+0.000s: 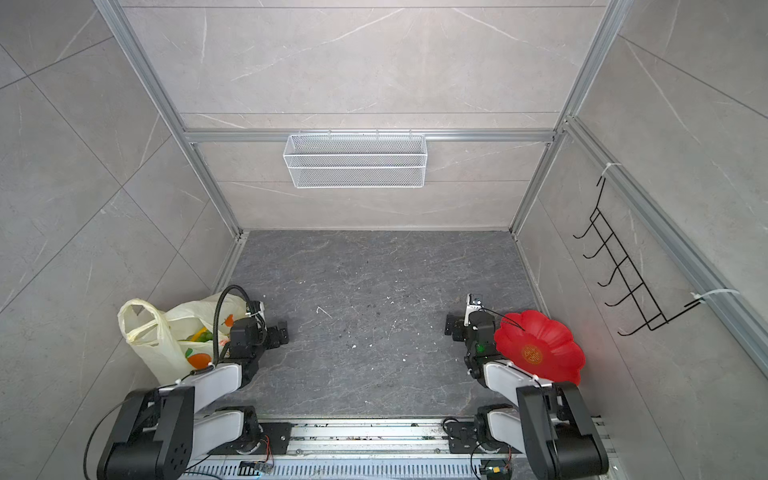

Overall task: Take the fake fruits out of the plastic bag
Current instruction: 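Raise both grippers from rest toward the table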

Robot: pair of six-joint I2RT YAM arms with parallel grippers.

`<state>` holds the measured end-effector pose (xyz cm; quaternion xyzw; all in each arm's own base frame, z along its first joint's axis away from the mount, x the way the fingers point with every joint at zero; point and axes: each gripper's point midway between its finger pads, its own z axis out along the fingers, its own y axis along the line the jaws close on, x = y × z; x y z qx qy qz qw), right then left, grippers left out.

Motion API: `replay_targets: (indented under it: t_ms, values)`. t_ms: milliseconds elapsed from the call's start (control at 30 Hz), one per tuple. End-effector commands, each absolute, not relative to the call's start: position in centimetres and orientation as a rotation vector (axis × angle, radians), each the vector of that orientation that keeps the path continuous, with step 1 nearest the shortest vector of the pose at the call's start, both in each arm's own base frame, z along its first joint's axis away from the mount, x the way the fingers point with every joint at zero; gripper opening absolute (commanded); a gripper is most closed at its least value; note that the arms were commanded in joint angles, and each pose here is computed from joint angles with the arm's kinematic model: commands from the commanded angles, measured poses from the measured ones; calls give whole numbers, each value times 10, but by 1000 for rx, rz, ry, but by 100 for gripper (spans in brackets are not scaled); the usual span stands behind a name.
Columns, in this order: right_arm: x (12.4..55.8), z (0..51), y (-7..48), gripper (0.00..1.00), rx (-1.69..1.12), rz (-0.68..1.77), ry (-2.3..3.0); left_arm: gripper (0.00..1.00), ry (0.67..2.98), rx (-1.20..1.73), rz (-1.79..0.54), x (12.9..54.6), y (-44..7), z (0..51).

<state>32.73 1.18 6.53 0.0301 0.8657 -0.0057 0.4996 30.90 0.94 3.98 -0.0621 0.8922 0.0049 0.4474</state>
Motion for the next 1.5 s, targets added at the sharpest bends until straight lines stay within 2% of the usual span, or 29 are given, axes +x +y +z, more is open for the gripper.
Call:
replay_targets:
  t_ms: [0, 933, 1033, 1167, 1267, 1467]
  values:
    - [390, 96, 5, 100, 52, -36, 1909, 100, 1953, -145, 135, 383, 35, 86]
    - [389, 96, 5, 100, 53, -36, 1907, 100, 1947, -143, 133, 383, 35, 87]
    - [388, 99, 18, 100, -29, 12, 1901, 100, 1947, -46, 87, 383, 19, 94]
    - [383, 119, 29, 100, -96, 29, 1897, 100, 1919, 15, 111, 376, 7, 122]
    - [376, 145, 44, 100, -165, 10, 1860, 100, 1863, 26, 135, 371, -10, 163]
    - [358, 215, 65, 100, -139, 195, 1728, 100, 1763, -254, -111, 363, -22, 250]
